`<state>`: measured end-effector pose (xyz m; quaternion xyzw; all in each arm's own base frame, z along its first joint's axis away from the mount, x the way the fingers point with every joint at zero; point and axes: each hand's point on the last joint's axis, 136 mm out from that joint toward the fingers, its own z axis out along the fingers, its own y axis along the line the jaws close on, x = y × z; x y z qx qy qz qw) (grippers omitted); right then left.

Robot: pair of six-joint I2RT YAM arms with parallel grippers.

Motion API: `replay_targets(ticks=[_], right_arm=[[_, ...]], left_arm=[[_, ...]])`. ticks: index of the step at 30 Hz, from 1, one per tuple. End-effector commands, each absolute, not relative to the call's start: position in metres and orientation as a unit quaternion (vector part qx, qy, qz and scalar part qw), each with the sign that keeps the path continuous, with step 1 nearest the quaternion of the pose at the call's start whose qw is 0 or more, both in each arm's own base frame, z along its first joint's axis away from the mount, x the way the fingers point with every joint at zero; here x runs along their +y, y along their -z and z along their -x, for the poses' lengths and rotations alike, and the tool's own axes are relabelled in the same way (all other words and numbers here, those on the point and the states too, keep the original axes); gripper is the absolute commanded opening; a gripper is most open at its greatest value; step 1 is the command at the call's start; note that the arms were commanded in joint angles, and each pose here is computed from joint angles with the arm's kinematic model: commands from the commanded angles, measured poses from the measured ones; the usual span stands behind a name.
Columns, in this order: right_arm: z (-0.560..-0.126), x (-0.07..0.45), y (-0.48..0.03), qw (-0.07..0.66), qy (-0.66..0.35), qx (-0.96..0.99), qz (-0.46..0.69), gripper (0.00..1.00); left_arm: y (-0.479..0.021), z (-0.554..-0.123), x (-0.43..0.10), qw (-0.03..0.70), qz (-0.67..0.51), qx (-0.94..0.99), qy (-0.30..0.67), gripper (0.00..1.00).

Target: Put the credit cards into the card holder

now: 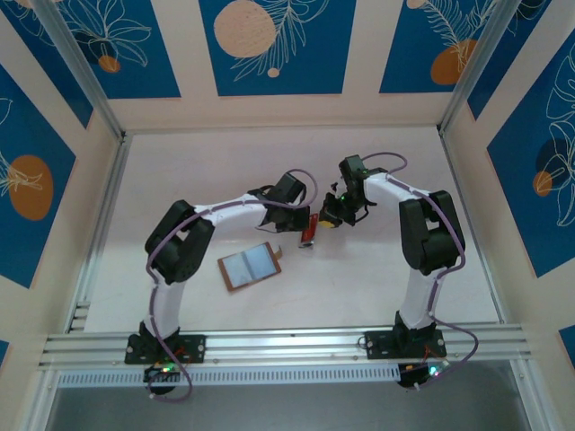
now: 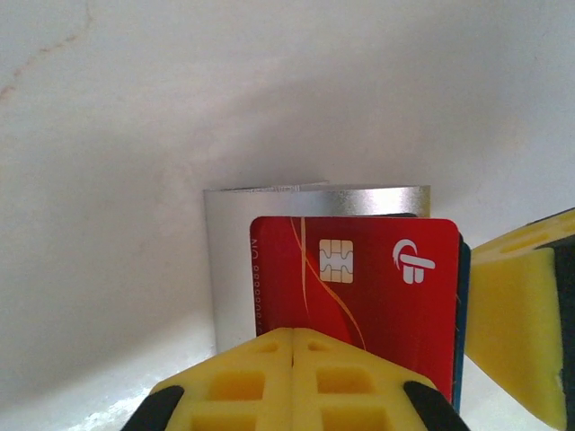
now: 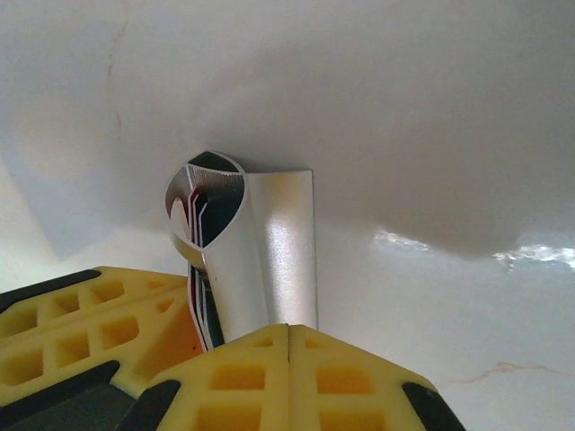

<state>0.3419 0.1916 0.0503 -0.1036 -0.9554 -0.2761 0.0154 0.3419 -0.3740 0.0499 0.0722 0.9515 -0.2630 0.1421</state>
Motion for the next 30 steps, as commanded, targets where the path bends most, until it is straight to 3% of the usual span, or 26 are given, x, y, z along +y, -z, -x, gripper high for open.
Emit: replay_targets(ticks=[1, 7, 13, 30], right_arm=[[-0.335, 0.183, -0.06, 0.015, 0.266, -0.957, 0.111, 0.0], [-0.334, 0.172, -0.062, 0.01, 0.249, -0.96, 0.127, 0.0], [-0.334, 0.15, -0.071, -0.012, 0.223, -0.962, 0.155, 0.11], [-0.333, 0.146, -0.08, -0.017, 0.253, -0.953, 0.164, 0.17]], left_arm=[[-0.053, -0.34, -0.388, 0.135, -0.08, 0.947, 0.281, 0.05], [-0.056, -0.335, -0.397, 0.133, -0.085, 0.944, 0.289, 0.05], [-0.06, -0.334, -0.404, 0.132, -0.09, 0.941, 0.297, 0.05], [-0.063, -0.327, -0.418, 0.124, -0.101, 0.938, 0.308, 0.06]])
